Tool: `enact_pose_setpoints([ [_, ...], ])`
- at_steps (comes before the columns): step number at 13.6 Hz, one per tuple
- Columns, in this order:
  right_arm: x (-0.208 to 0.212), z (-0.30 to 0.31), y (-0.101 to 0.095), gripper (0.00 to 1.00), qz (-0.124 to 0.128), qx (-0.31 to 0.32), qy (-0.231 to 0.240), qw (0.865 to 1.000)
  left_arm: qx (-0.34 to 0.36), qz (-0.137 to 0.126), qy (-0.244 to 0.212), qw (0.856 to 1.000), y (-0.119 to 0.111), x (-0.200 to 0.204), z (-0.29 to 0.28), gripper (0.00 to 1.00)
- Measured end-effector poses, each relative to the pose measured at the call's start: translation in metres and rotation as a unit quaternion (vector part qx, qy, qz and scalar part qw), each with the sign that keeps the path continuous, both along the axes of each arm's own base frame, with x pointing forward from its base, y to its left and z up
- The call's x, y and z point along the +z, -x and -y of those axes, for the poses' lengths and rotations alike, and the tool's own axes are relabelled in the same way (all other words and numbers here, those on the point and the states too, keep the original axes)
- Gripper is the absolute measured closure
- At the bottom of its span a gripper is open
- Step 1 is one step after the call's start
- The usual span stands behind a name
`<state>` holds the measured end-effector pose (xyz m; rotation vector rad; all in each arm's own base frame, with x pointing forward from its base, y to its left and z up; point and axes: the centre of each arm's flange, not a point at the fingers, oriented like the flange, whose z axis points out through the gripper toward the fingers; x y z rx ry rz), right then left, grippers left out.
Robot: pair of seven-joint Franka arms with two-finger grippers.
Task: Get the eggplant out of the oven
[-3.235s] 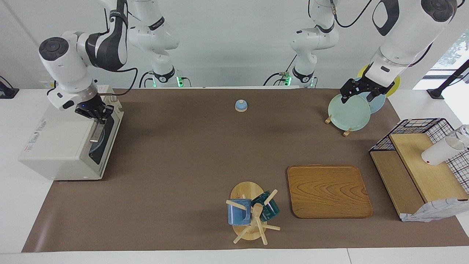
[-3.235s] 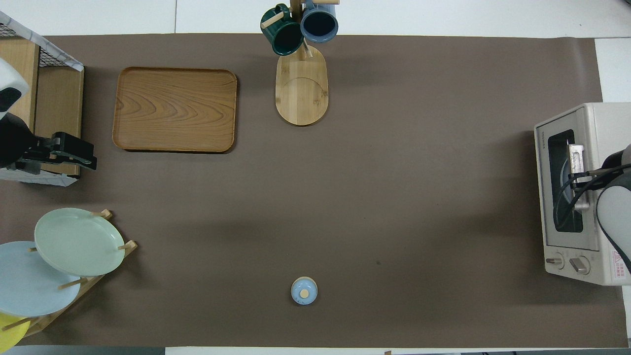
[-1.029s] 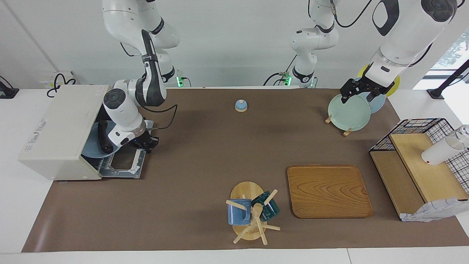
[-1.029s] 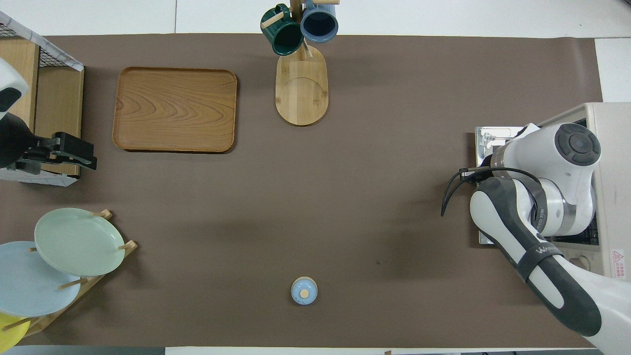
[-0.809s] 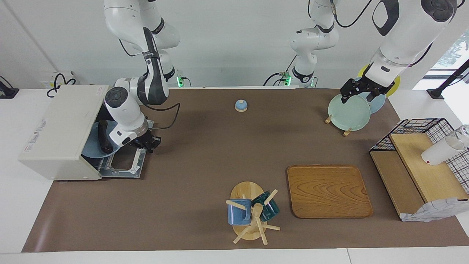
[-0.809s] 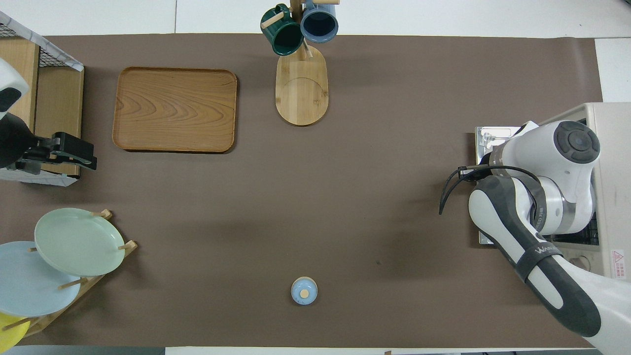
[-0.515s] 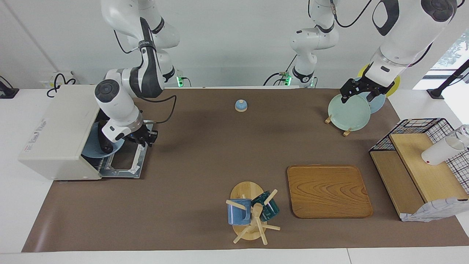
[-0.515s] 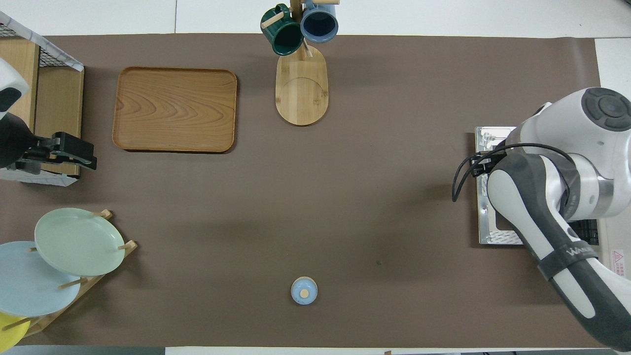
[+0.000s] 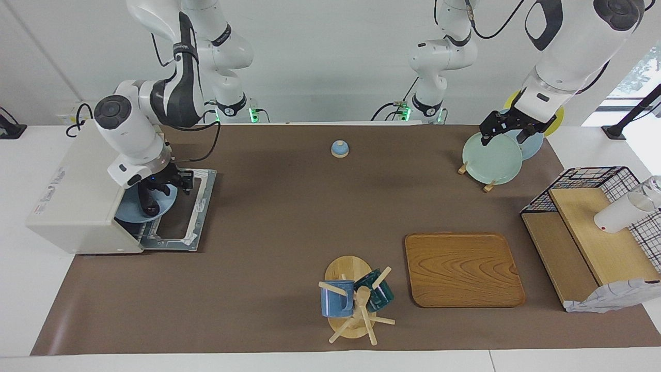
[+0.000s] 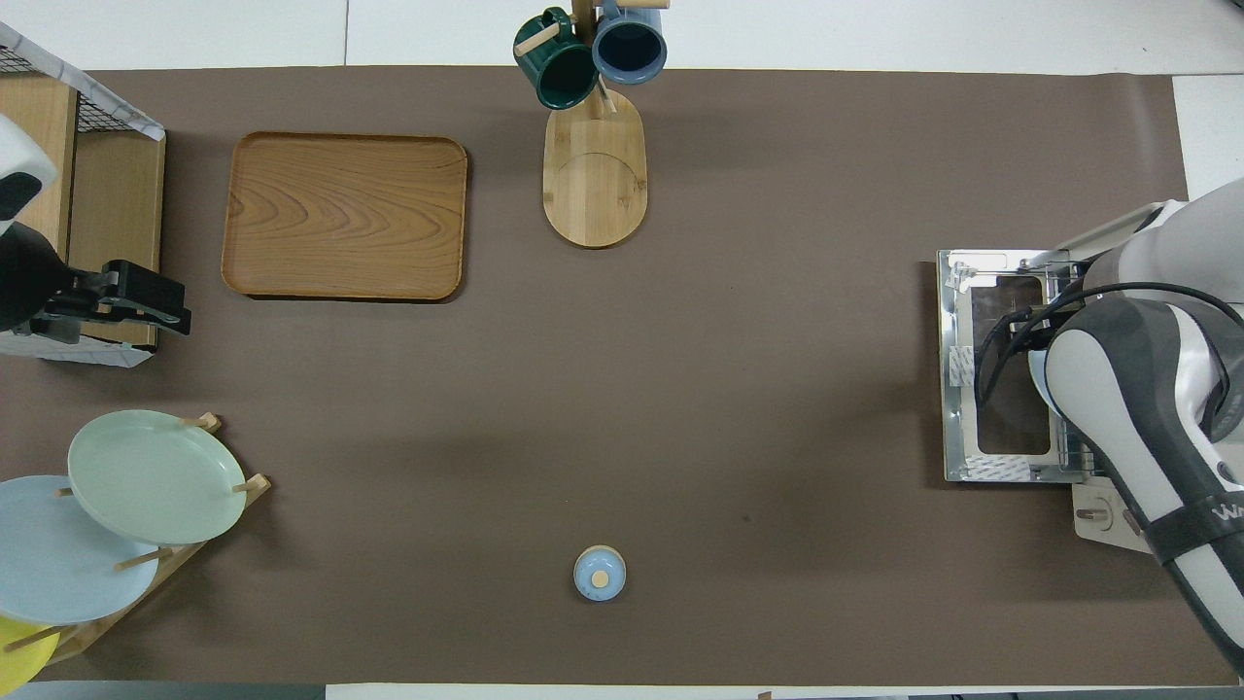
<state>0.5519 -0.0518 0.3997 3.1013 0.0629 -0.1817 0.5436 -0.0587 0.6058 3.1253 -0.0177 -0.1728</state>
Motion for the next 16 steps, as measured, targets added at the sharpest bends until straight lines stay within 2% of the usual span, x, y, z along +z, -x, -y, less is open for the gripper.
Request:
enact_pose_setpoints([
  [6, -0.031, 0.004, 0.013, 0.59, 0.018, 0.038, -0.004, 0.999, 0.000, 0.000, 0.000, 1.000, 0.000, 0.000, 0.000, 0.00],
  [7, -0.031, 0.006, 0.014, 0.67, 0.019, 0.041, -0.005, 0.999, 0.000, 0.000, 0.000, 1.000, 0.000, 0.000, 0.000, 0.00],
  [9, -0.028, 0.006, 0.016, 0.95, 0.021, 0.053, -0.005, 0.998, 0.000, 0.000, 0.000, 1.000, 0.000, 0.000, 0.000, 0.00],
  [13, -0.015, -0.016, 0.014, 0.96, 0.023, 0.092, -0.007, 0.995, 0.000, 0.000, 0.000, 1.000, 0.000, 0.000, 0.000, 0.00],
  [16, 0.014, -0.102, 0.003, 0.98, 0.021, 0.114, 0.001, 0.993, 0.000, 0.000, 0.000, 1.000, 0.000, 0.000, 0.000, 0.00],
])
